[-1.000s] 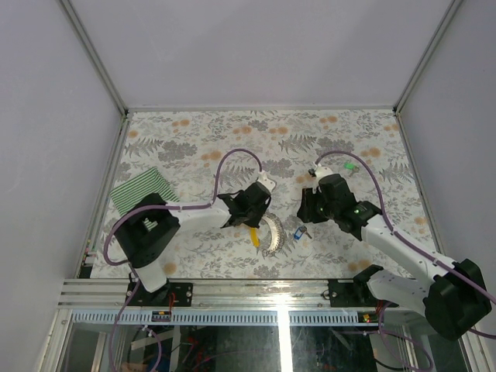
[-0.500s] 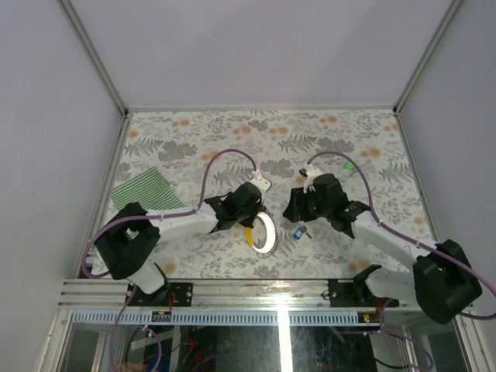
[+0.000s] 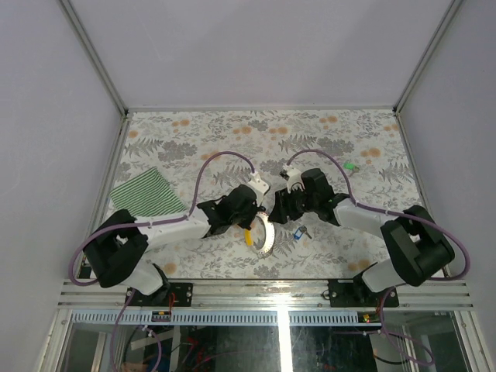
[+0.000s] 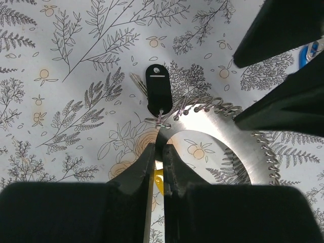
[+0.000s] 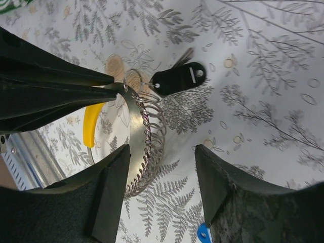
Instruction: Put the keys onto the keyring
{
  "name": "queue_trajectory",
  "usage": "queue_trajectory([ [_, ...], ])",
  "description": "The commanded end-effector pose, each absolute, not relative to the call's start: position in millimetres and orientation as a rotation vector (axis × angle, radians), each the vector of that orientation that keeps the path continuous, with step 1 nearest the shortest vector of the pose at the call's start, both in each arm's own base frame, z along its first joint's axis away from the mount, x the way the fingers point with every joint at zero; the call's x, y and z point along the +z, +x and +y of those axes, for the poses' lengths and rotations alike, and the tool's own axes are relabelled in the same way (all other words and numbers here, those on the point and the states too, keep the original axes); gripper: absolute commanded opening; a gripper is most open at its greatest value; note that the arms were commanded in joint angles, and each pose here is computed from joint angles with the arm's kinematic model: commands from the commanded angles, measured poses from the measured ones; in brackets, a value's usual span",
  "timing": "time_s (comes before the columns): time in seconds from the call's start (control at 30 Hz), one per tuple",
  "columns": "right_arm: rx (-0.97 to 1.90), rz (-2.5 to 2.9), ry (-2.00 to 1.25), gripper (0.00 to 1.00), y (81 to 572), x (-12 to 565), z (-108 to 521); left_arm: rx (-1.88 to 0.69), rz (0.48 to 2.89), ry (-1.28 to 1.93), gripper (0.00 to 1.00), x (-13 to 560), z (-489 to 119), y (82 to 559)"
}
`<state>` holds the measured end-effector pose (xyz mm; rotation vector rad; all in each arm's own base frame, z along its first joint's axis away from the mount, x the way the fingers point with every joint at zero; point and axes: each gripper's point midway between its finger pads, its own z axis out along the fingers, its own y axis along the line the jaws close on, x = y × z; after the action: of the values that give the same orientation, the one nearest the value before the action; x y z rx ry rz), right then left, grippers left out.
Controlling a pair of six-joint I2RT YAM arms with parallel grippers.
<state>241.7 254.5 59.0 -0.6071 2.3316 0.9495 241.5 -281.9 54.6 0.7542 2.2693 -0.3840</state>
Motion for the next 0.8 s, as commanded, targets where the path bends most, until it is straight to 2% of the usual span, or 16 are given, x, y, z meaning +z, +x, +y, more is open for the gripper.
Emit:
queue_trajectory([
  [0.0, 1.120, 2.196, -0.727, 0.62, 247, 78, 281, -0.443, 2.175, 0.753, 0.00, 71, -295, 246],
  [0.17, 1.180, 2.212, -0.712, 0.62, 243, 70, 286, -0.440, 2.169, 0.749, 0.00, 73, -294, 247],
  [0.5, 1.293, 2.243, -0.740, 0.46, 228, 55, 291, -0.452, 2.157, 0.729, 0.00, 77, -294, 247],
  [0.67, 1.314, 2.217, -0.741, 0.30, 227, 59, 292, -0.453, 2.148, 0.717, 0.00, 80, -293, 247],
  [0.77, 1.321, 2.168, -0.753, 0.11, 227, 68, 293, -0.469, 2.136, 0.704, 0.00, 86, -293, 246],
])
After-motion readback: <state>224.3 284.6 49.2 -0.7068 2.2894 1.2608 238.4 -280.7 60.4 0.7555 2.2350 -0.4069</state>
